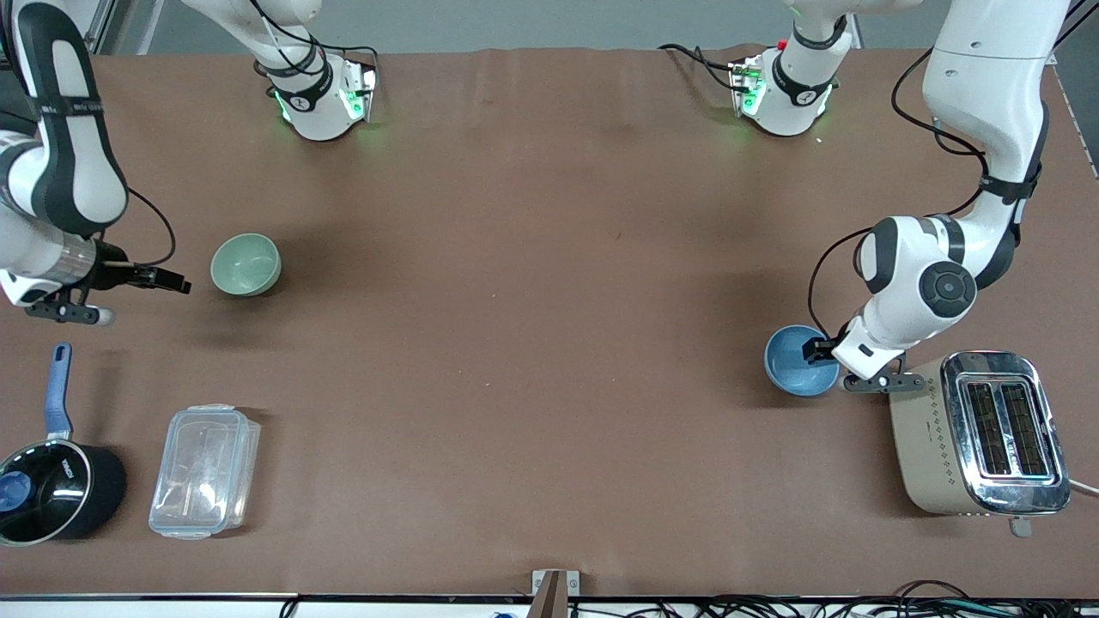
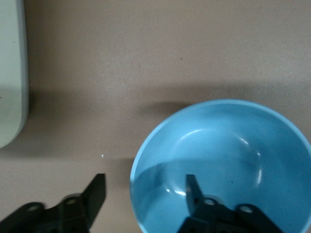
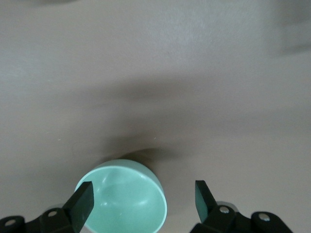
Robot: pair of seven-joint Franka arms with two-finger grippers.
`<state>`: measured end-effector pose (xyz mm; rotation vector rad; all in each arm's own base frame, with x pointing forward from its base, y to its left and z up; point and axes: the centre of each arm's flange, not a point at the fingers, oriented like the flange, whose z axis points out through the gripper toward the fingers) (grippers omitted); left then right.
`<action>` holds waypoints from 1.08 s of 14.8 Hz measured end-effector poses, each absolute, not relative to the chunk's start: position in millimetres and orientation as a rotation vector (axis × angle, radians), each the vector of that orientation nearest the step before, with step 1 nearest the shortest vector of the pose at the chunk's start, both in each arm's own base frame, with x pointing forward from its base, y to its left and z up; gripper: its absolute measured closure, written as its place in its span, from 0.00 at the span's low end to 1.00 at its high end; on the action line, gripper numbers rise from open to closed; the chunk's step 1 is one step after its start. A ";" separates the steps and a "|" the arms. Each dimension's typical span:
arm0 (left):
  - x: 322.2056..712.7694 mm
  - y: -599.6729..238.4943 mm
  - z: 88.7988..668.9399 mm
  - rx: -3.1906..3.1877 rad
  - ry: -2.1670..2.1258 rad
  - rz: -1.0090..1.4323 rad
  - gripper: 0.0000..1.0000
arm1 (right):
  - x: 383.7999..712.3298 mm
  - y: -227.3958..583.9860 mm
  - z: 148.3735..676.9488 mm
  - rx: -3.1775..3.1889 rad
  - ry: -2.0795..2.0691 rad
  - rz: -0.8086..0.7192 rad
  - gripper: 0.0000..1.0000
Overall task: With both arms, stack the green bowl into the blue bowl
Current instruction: 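Grasp the blue bowl rim with the left gripper and slide it toward the green bowl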
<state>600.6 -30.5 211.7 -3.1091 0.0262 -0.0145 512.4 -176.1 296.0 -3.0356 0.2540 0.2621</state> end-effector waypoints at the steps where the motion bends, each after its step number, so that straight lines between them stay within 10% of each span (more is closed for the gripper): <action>1: 600.4 -30.6 210.1 -3.109 0.027 -0.011 0.43 | 511.7 -176.0 283.3 -3.034 0.258 0.274 0.07; 6: 601.8 -34.4 211.4 -3.113 0.019 -0.019 0.91 | 492.7 -170.0 238.9 -3.029 0.266 0.321 0.07; 16: 555.1 -348.3 280.0 -3.307 -0.370 -0.121 0.94 | 468.1 -168.1 213.3 -2.999 0.285 0.420 0.09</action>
